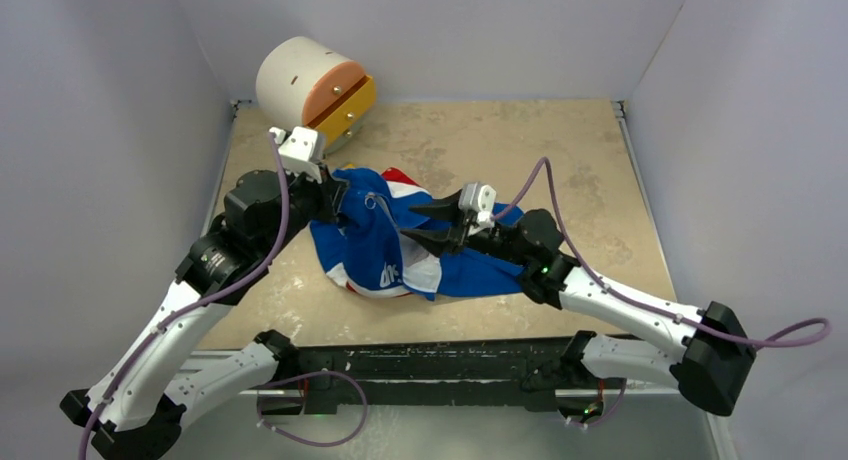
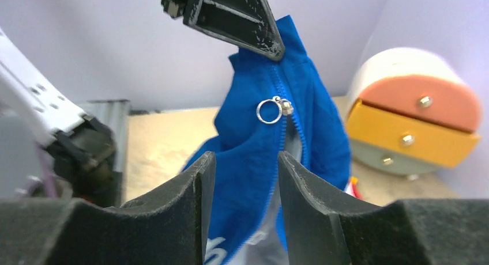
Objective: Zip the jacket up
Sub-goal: Pick up the zipper from the jacket, then zip the zipper on the jacket.
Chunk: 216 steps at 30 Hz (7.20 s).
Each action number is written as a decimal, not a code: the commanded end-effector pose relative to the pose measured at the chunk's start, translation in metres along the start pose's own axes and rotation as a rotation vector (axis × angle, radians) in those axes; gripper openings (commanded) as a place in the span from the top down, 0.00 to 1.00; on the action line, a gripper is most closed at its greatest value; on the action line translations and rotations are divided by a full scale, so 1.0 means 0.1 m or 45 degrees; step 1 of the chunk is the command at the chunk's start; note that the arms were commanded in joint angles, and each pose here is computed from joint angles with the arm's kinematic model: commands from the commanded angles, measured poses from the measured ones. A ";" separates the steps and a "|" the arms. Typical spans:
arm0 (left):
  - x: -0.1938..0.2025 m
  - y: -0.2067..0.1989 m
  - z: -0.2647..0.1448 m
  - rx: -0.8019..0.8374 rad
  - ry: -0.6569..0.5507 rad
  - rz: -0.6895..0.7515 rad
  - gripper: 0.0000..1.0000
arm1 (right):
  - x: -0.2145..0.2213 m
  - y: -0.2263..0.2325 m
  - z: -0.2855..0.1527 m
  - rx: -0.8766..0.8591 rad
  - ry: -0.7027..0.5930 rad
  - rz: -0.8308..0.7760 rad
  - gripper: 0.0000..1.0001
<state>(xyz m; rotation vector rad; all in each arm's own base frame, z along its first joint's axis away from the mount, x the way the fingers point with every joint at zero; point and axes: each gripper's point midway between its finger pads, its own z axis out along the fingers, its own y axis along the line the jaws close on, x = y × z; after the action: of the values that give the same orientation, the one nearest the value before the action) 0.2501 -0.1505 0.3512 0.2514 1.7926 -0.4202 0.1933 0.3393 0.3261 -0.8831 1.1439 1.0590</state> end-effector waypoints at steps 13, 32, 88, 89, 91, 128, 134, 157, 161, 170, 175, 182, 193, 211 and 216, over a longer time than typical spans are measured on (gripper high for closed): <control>-0.37 -0.15 -0.08 0.101 -0.145 -0.032 1.00 | -0.14 0.01 0.48 0.082 -0.210 -1.069 0.49; -0.37 -0.19 -0.07 0.125 -0.146 -0.034 1.00 | -0.08 -0.11 0.67 0.145 -0.158 -1.183 0.56; -0.37 -0.23 -0.13 0.163 -0.158 -0.035 1.00 | 0.32 -0.12 0.72 0.063 -0.112 -0.690 0.63; -0.37 -0.24 -0.13 0.167 -0.156 -0.034 1.00 | 0.32 -0.10 0.72 0.048 -0.115 -0.686 0.64; -0.36 -0.24 -0.13 0.171 -0.154 -0.034 1.00 | 0.32 -0.08 0.73 0.027 -0.117 -0.684 0.64; -0.28 -0.11 -0.14 0.101 -0.138 0.022 1.00 | 0.64 0.33 0.71 -0.500 0.196 -0.616 0.64; -0.31 -0.09 -0.16 0.091 -0.149 0.034 1.00 | 0.51 0.28 0.60 -0.451 0.212 -0.649 0.63; -0.32 -0.16 -0.18 0.165 -0.228 0.107 1.00 | -0.10 0.06 0.36 0.178 -0.024 1.256 0.58; -0.32 -0.17 -0.16 0.169 -0.226 0.104 1.00 | -0.08 0.03 0.43 0.160 -0.036 1.295 0.58; -0.31 -0.18 -0.16 0.174 -0.224 0.109 1.00 | 0.00 -0.13 0.53 0.182 -0.039 1.327 0.60; -0.32 -0.17 -0.17 0.171 -0.226 0.108 1.00 | 0.07 -0.17 0.56 0.197 -0.024 1.333 0.62; -0.32 -0.18 -0.17 0.173 -0.226 0.107 1.00 | 0.13 -0.16 0.59 0.185 -0.002 1.338 0.63; -0.31 -0.19 -0.17 0.182 -0.219 0.100 1.00 | 0.12 -0.18 0.68 0.160 -0.004 1.324 0.63; -0.30 -0.16 -0.16 0.163 -0.214 0.099 1.00 | 0.33 -0.27 0.66 0.236 0.044 1.206 1.00; -0.30 -0.16 -0.16 0.160 -0.210 0.104 1.00 | 0.41 -0.43 0.58 0.345 0.072 1.008 1.00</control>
<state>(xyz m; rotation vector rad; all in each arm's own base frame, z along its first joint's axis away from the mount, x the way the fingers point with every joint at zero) 0.2346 -0.1577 0.3573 0.3925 1.6904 -0.4690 0.2397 0.4025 0.2850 -0.1665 1.7893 1.6235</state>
